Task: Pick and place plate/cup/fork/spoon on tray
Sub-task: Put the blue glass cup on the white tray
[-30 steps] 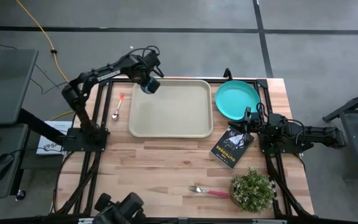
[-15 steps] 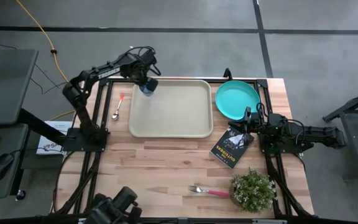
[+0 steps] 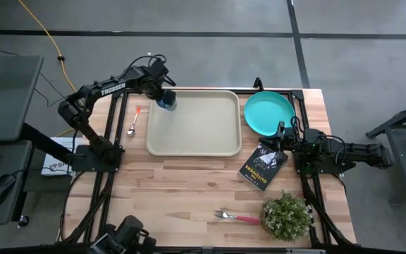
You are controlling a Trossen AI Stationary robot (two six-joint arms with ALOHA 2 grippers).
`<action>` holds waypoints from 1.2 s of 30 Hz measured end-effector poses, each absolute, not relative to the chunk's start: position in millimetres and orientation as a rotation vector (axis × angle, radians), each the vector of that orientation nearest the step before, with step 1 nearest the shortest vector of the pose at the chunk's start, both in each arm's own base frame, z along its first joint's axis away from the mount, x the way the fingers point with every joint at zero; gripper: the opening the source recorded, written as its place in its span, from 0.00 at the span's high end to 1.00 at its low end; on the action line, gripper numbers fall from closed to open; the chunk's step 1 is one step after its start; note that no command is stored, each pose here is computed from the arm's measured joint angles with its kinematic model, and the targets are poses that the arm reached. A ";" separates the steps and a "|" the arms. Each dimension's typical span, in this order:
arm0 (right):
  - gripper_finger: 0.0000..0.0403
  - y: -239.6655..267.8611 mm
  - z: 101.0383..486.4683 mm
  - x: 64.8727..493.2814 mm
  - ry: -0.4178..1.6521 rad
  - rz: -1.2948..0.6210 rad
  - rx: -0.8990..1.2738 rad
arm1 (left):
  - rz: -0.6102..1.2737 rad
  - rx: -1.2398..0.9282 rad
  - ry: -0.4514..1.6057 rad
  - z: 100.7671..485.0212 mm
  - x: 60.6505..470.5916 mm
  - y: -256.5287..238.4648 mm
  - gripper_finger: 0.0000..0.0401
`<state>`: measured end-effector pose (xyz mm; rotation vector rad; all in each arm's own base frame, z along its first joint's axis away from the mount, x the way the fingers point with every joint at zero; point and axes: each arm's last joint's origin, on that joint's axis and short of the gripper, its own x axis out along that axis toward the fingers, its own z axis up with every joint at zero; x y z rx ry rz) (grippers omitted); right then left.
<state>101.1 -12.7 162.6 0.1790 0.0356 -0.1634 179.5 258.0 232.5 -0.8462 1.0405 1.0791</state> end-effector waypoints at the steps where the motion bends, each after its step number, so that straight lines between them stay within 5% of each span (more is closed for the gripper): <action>1: 1.00 -12.7 162.6 101.1 0.035 -0.164 0.179 | 1.079 -0.848 1.041 232.3 179.2 257.9 1.00; 36: 1.00 -12.6 162.6 101.1 0.035 -0.163 0.179 | 1.122 -0.839 1.041 232.5 181.2 256.3 1.00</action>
